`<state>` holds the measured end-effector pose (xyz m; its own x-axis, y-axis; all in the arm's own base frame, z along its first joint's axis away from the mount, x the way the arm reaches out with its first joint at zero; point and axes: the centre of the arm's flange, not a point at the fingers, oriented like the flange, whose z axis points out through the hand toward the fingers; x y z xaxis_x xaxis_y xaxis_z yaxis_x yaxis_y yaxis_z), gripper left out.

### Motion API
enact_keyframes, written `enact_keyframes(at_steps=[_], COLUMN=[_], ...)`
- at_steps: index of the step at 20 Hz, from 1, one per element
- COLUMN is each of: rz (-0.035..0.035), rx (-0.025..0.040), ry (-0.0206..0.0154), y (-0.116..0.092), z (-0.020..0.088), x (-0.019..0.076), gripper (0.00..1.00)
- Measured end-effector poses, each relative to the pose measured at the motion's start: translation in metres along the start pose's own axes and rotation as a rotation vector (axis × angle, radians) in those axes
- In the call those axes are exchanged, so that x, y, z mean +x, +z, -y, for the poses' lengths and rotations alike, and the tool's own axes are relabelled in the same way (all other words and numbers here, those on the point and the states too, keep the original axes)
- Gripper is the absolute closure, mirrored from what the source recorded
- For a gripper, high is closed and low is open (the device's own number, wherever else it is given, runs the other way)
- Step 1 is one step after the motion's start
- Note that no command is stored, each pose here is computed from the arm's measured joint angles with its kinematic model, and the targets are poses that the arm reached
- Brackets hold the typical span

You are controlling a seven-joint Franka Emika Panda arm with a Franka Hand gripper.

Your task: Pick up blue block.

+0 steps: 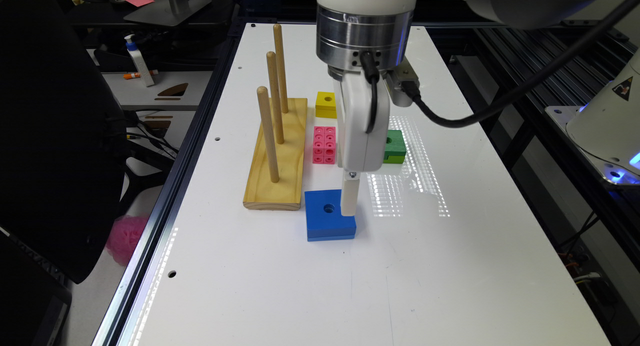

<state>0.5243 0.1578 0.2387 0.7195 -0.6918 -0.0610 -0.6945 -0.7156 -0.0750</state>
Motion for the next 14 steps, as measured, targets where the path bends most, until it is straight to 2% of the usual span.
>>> enact_keyframes(at_steps=[6,8,10,14], rz=[-0.0021,0.0005,0.0020,0.0057], rx=[0.0036,0.0006,0.0015,0.0087], ry=[0.0001,0.0005,0.0003,0.0023], y=[-0.001,0.002,0.012,0.028], z=[0.001,0.001,-0.001,0.000], x=[0.0009,0.0013,0.0030,0.0072], gripper=[0.00,0.00,0.00,0.00])
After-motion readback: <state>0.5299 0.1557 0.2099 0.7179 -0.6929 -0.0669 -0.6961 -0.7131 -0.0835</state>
